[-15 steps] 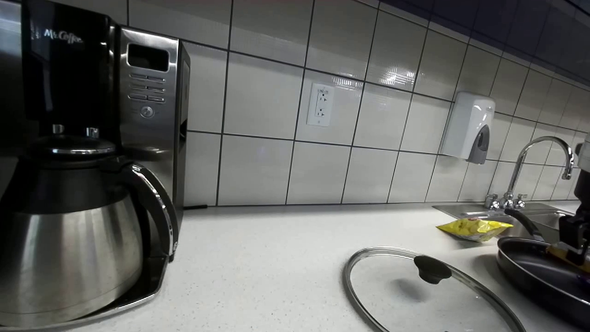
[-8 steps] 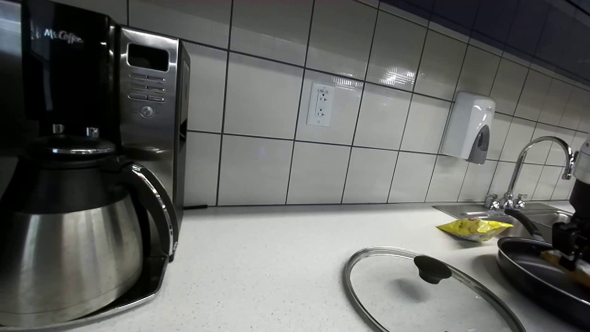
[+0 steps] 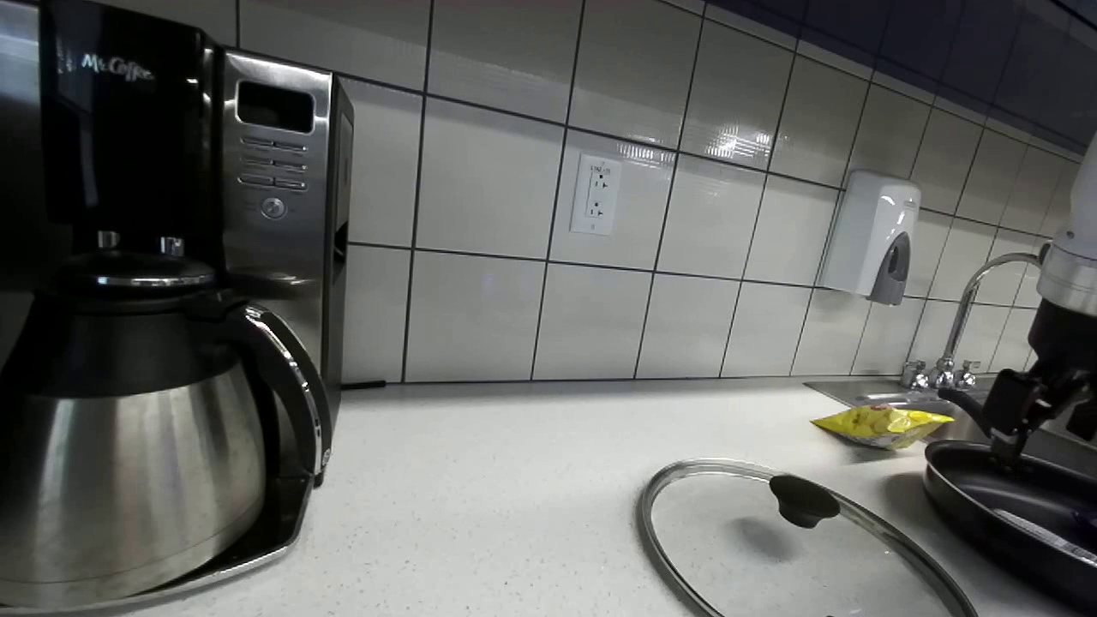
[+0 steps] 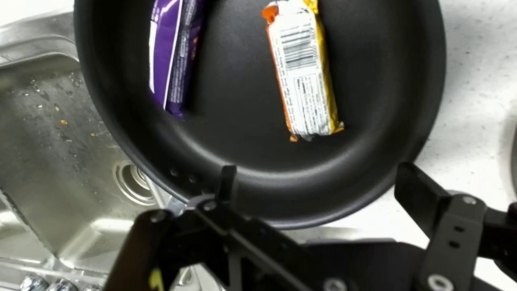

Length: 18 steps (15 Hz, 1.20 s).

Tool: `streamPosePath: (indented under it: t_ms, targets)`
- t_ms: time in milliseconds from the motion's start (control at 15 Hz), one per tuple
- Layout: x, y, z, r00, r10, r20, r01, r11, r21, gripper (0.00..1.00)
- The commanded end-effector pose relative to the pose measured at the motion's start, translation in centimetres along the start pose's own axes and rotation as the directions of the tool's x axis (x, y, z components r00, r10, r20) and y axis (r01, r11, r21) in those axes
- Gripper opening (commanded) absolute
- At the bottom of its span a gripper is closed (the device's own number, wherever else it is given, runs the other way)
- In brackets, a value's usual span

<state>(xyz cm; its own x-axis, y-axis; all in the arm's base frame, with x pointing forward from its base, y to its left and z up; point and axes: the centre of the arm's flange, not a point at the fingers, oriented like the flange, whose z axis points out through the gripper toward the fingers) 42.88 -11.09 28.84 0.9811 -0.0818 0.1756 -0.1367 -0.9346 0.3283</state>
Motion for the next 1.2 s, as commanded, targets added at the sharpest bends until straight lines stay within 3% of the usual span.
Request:
streamPosePath:
  t_ms: [0,533,933,1133]
  targets:
    - [-0.2,-4.3,-4.1,0.999,-0.017,-0.041,0.016,1.000,-0.024,1.00]
    - [0.4,-13.1,-9.1,0.983,-0.154,-0.104,0.155,0.988,0.004,1.00]
    - [1.4,-18.8,-10.9,0.946,-0.287,-0.150,0.295,0.955,0.032,1.00]
    - [1.6,-21.5,-12.3,0.912,-0.363,-0.192,0.379,0.924,0.054,1.00]
